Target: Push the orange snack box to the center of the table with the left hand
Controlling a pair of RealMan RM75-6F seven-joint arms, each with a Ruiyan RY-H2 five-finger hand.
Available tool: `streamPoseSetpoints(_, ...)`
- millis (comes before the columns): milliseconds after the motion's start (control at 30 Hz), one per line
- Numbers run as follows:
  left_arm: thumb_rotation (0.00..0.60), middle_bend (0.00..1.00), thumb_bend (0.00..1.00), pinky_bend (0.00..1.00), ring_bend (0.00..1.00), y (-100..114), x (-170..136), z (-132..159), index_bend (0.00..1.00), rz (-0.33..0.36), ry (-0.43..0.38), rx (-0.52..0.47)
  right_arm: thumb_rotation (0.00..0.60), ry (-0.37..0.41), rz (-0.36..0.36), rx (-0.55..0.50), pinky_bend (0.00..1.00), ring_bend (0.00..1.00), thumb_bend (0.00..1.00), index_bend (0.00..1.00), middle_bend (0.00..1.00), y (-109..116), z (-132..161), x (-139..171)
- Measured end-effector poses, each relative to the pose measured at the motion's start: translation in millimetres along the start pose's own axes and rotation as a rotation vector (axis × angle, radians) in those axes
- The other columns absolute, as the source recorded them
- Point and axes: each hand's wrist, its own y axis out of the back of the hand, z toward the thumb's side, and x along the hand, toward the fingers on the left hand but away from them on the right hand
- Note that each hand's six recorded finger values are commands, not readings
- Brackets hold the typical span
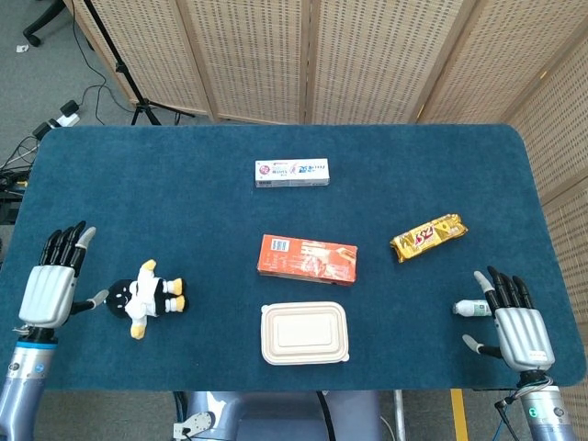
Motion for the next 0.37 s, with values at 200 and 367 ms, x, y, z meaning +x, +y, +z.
streamPoseSetpoints(200,0.600,0.00,0.05,0.00,0.00,-11.0,-10.5,-3.1,0.00,-0.030,0.010,0.008,0.600,-0.003,-0.004,-0.007,0.00,0.00,0.05,0.02,0.00,1.6,-0.6,0.3)
streamPoseSetpoints(367,0.600,0.00,0.05,0.00,0.00,-14.7,-13.6,-2.8,0.00,-0.043,0.014,0.028,0.600,-0.002,-0.013,-0.013,0.00,0.00,0.05,0.02,0.00,4.0,-0.9,0.7)
